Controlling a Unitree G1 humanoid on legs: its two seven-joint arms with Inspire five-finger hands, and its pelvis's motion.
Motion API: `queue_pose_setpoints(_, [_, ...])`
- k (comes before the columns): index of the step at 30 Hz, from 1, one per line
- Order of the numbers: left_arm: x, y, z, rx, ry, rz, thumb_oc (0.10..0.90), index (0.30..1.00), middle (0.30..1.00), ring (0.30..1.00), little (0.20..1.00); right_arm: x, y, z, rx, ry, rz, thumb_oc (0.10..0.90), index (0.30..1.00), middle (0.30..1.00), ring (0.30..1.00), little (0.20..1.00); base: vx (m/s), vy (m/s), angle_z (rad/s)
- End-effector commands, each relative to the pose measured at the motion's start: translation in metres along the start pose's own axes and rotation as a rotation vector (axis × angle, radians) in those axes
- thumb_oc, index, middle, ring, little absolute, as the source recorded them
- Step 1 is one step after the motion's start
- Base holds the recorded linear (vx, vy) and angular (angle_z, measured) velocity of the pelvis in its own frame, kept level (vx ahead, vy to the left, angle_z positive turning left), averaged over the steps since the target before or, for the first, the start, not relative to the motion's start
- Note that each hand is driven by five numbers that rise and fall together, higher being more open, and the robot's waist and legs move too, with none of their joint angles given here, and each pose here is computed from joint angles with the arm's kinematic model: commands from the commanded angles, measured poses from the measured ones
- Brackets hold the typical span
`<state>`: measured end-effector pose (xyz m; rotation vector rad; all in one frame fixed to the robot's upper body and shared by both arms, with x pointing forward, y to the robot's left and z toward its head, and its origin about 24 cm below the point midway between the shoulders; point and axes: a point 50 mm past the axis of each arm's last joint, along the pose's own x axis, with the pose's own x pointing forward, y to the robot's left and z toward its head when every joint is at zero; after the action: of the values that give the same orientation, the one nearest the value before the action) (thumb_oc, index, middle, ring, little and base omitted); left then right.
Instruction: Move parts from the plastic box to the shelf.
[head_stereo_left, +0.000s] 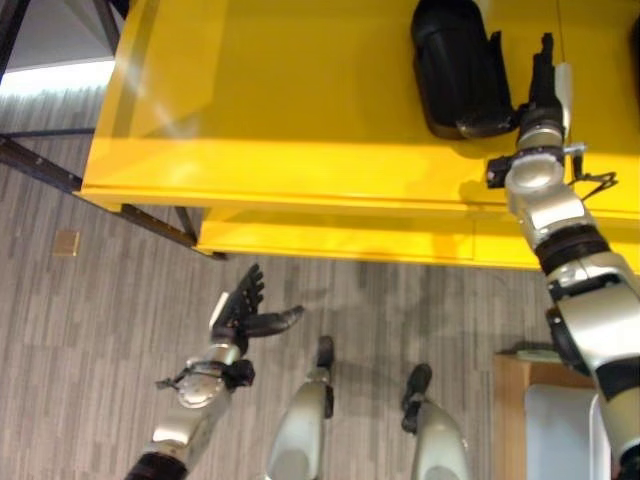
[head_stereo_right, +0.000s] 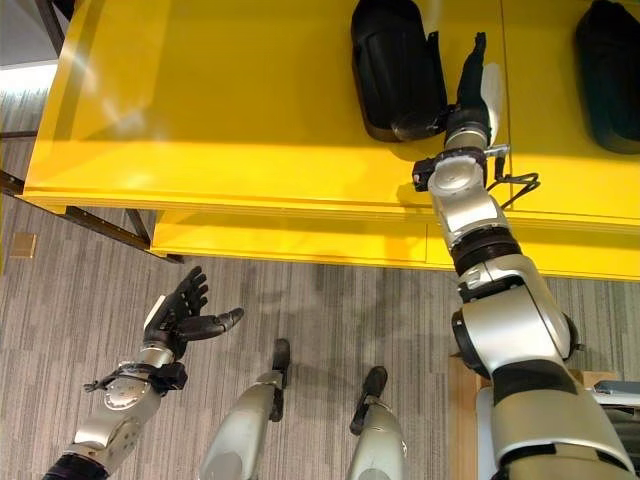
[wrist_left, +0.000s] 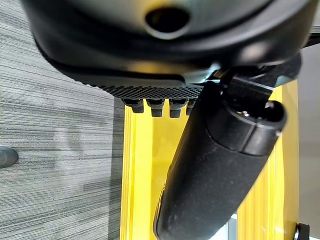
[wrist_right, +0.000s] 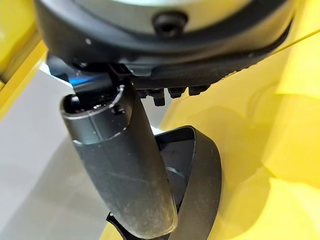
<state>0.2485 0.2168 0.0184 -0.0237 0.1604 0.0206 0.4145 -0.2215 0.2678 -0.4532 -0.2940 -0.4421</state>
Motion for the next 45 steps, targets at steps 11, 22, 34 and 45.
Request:
queue_pose_setpoints(11, [-0.004, -0.001, 0.021, -0.035, -0.127, -0.03, 0.9, 1.0, 1.0, 1.0, 1.0, -0.002, -0.005, 0.067, 0.088, -0.305, 0.015, 0.9, 1.0, 1.0, 1.0, 1.0, 0.0, 0.0, 0.0])
queue_pose_setpoints(22, [-0.006, 0.003, 0.022, -0.033, -0.127, -0.018, 0.9, 1.0, 1.0, 1.0, 1.0, -0.004, -0.007, 0.072, 0.1, -0.335, 0.015, 0.9, 1.0, 1.0, 1.0, 1.0, 0.0, 0.0, 0.0])
queue_pose_setpoints(34, [-0.006, 0.003, 0.02, -0.036, -0.117, -0.019, 0.9, 1.0, 1.0, 1.0, 1.0, -0.006, 0.002, 0.071, 0.122, -0.324, 0.046, 0.9, 1.0, 1.0, 1.0, 1.0, 0.0, 0.0, 0.0])
queue_pose_setpoints(45, [-0.006, 0.002, 0.018, -0.045, -0.109, -0.022, 0.9, 1.0, 1.0, 1.0, 1.0, -0.007, 0.013, 0.061, 0.217, -0.26, 0.091, 0.9, 1.0, 1.0, 1.0, 1.0, 0.0, 0.0, 0.0])
